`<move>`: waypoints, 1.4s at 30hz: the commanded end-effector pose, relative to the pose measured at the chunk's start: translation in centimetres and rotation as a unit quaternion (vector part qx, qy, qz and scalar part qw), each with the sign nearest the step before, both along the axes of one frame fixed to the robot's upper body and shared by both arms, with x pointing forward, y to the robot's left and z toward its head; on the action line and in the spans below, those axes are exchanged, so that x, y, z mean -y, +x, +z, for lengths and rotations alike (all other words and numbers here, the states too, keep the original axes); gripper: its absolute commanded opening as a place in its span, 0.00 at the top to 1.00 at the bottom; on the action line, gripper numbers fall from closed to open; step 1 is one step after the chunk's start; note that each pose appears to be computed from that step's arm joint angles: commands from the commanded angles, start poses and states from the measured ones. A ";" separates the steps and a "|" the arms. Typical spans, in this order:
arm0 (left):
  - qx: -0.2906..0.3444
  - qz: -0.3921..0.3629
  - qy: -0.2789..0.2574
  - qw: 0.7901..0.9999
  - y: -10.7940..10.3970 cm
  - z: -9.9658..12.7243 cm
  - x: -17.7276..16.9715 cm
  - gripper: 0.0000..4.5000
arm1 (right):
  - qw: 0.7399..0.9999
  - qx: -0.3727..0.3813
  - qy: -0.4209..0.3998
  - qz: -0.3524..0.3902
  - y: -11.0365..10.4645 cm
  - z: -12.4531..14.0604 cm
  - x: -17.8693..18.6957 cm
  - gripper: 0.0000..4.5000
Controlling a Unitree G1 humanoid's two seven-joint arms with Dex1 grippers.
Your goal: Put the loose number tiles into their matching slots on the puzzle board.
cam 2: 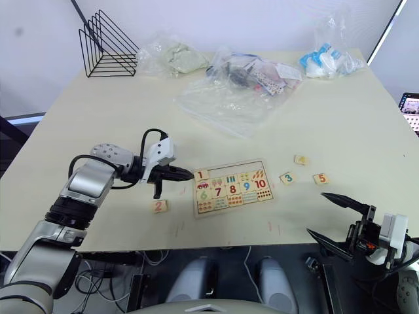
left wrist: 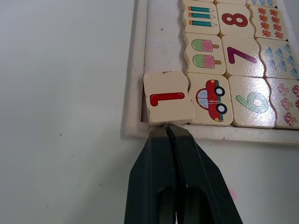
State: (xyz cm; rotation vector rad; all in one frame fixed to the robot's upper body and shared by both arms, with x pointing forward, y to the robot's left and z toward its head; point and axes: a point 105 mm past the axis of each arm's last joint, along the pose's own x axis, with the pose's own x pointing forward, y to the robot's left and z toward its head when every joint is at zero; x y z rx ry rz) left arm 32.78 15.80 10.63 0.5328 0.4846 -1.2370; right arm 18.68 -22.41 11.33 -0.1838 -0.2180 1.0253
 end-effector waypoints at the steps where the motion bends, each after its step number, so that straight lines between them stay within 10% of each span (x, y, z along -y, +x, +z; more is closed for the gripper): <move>1: 0.022 -0.002 -0.003 1.000 0.5 1.0 0.1 0.99 | 1.000 0.016 -0.012 0.002 -0.1 0.7 0.2 0.00; 27: 0.022 0.012 -0.009 1.000 0.5 1.0 -0.8 0.99 | 1.000 0.013 -0.010 -0.001 -0.3 0.4 0.4 0.00; 42: 0.063 0.131 -0.149 0.978 -1.4 2.7 -4.5 0.99 | 0.998 0.005 0.018 -0.054 0.4 0.7 1.5 0.00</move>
